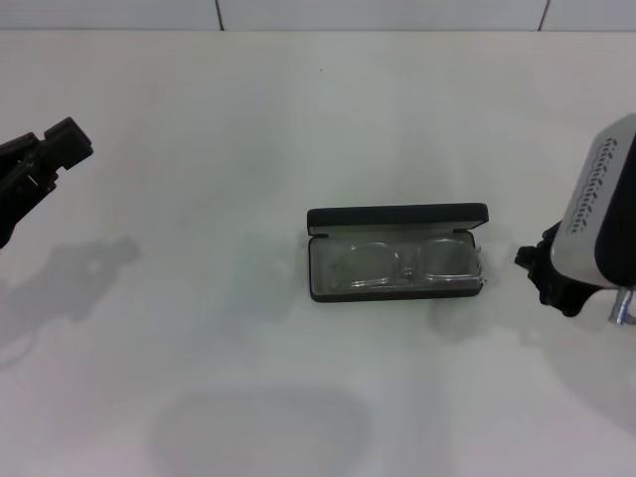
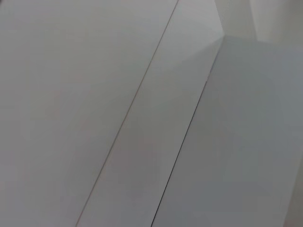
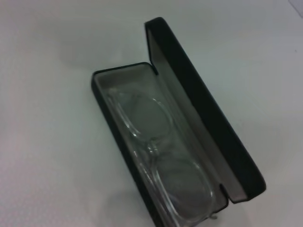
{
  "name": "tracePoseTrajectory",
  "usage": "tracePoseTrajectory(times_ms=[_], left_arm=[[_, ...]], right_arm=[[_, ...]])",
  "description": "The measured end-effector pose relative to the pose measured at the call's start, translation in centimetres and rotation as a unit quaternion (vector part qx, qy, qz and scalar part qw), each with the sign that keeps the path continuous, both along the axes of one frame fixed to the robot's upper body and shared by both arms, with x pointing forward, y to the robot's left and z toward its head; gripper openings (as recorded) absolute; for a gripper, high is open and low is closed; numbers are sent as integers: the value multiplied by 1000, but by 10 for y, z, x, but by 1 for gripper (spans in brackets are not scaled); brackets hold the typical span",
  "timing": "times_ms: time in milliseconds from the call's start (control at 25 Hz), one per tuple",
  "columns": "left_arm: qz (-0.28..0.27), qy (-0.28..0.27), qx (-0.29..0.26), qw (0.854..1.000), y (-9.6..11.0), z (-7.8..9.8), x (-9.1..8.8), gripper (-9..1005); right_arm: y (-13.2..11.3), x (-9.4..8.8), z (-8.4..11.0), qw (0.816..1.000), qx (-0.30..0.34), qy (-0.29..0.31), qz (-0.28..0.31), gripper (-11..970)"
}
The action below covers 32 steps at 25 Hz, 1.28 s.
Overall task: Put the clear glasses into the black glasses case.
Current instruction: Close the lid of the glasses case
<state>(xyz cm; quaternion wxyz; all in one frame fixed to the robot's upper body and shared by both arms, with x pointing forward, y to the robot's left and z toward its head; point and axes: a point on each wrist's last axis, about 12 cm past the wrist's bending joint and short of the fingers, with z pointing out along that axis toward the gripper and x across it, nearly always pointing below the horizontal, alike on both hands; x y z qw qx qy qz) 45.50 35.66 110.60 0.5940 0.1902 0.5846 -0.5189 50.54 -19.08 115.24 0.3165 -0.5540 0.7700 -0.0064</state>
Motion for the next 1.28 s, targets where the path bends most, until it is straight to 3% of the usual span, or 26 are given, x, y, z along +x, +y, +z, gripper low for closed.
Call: tracePoseTrajectory(times_ms=[480,1280], left_arm=[[0,0,-1,1000,-1,0,1,99],[2,2,-1,1000,0,-1,-1,100]], right_arm=[[3,12,-13,1000,-6,17,0,2],[10,13,-22,999,8,31,23,2]])
